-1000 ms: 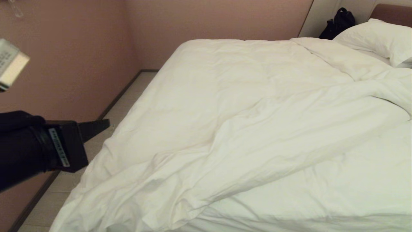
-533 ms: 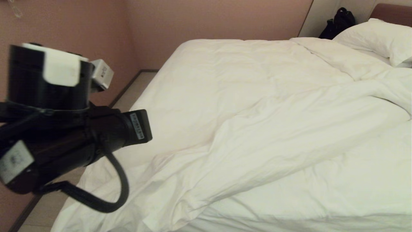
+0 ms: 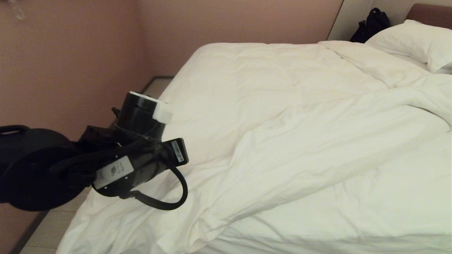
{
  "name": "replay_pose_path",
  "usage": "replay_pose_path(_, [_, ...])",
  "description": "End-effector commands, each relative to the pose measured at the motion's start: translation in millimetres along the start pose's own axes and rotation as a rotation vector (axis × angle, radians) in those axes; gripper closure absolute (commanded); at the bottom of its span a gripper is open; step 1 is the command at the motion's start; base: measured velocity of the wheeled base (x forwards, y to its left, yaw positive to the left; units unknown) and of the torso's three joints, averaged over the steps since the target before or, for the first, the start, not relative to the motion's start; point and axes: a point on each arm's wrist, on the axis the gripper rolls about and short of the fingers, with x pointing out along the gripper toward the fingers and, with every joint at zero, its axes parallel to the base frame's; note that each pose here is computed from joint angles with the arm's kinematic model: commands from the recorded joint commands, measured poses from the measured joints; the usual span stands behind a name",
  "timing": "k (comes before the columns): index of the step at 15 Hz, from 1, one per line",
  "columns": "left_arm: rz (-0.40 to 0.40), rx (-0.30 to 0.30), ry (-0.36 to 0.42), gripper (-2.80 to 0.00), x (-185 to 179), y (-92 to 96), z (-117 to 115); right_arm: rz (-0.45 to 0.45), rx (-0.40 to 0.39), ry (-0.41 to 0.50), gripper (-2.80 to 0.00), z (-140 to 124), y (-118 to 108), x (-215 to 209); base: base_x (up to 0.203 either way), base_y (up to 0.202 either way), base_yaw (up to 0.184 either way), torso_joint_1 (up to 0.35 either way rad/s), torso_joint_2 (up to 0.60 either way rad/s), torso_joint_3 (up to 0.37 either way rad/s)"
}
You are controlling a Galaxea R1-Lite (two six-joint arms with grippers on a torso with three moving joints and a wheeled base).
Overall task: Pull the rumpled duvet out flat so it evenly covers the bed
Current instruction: Flatten the corners of the folded blanket
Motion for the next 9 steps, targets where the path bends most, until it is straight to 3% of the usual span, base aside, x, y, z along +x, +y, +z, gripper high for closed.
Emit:
replay_pose_path(1, [0.026, 0.017, 0.042, 0.0, 8.0, 1.4, -13.1, 0.001, 0.0, 0.001, 0.0, 0.0, 0.0, 0.1, 0.0, 0.0, 0.0, 0.0, 0.0, 0.0])
replay_pose_path(6, [0.035, 0.11, 0.164, 0.0, -15.4, 20.6, -53.2, 0.001, 0.0, 0.001, 0.0, 0.0, 0.0, 0.1, 0.0, 0.0, 0.0, 0.0, 0.0, 0.0])
replay_pose_path(9, [0.044, 0.103, 0.232, 0.0, -28.8, 32.9, -80.7, 0.001, 0.0, 0.001, 0.0, 0.0, 0.0, 0.1, 0.0, 0.0, 0.0, 0.0, 0.0, 0.0])
